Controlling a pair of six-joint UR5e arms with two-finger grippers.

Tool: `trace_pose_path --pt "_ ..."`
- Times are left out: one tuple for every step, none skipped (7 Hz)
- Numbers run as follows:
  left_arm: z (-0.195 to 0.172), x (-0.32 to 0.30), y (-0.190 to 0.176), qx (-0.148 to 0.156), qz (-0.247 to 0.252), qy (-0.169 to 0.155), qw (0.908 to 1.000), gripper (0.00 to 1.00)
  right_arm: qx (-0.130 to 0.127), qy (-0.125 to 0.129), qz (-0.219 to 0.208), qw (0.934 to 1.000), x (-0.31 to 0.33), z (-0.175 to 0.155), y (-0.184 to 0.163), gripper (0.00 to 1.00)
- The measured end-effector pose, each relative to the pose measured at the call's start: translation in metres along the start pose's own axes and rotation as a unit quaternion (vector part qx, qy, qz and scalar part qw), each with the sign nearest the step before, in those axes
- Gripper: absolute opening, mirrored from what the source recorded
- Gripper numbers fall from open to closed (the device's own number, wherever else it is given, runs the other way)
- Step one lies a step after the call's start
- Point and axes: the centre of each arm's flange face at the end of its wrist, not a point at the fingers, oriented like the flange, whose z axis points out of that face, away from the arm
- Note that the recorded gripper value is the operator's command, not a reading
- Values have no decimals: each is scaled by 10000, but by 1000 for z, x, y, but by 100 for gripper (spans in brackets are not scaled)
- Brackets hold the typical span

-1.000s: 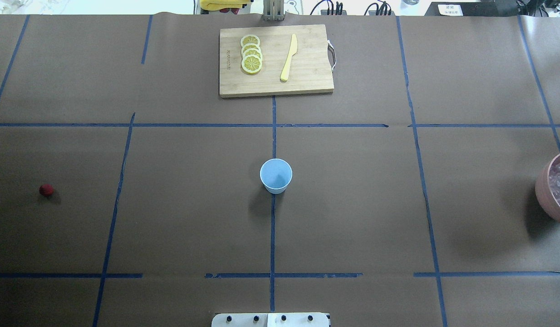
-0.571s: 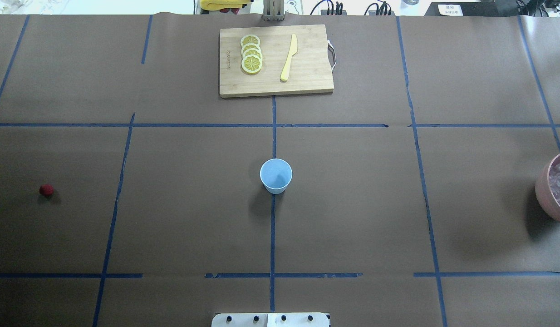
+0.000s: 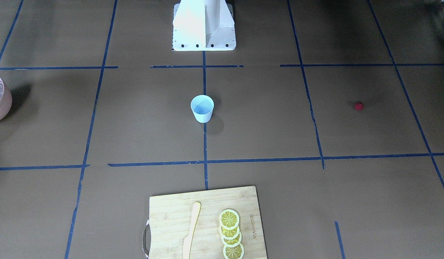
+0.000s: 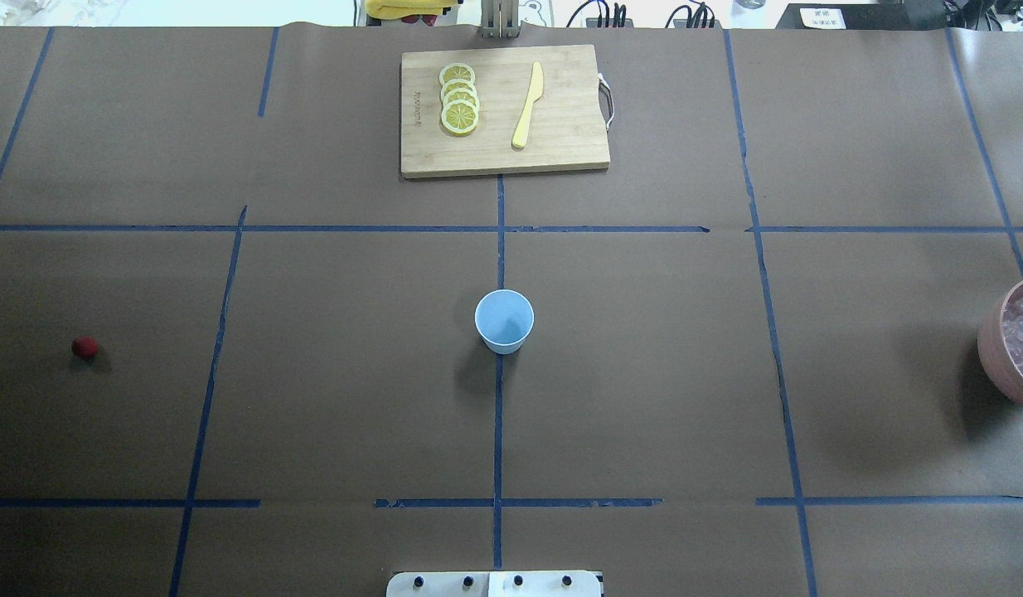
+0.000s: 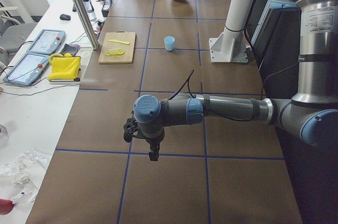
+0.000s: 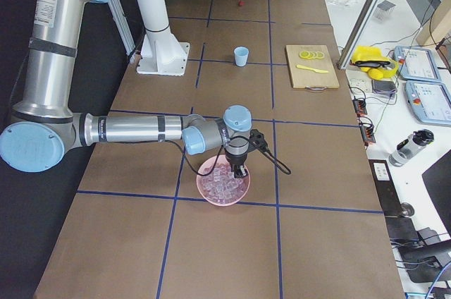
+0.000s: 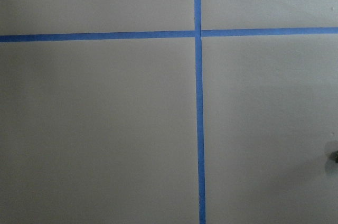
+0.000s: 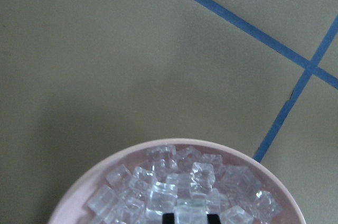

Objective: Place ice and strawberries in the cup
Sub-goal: 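Carry the ice cube with the right gripper over the blue cup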

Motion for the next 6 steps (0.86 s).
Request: trace_pose_path --pt "0 0 0 3 2 0 10000 100 71 3 141 9999 -12 -37 -7 0" --pt "-1 1 0 11 9 -2 10000 100 168 -39 251 9995 -27 -73 -17 0" --pt "-2 2 1 14 12 -2 10000 100 281 -185 297 9990 -40 -97 -34 0" --pt "-1 1 2 5 1 1 10000 100 406 -381 411 9976 -49 -110 -57 0" --pt "1 0 4 -10 -11 7 10000 100 553 -591 674 9944 -63 -124 -89 0" --pt "1 0 5 -18 -17 9 10000 100 641 -768 946 9905 -86 -134 -122 0"
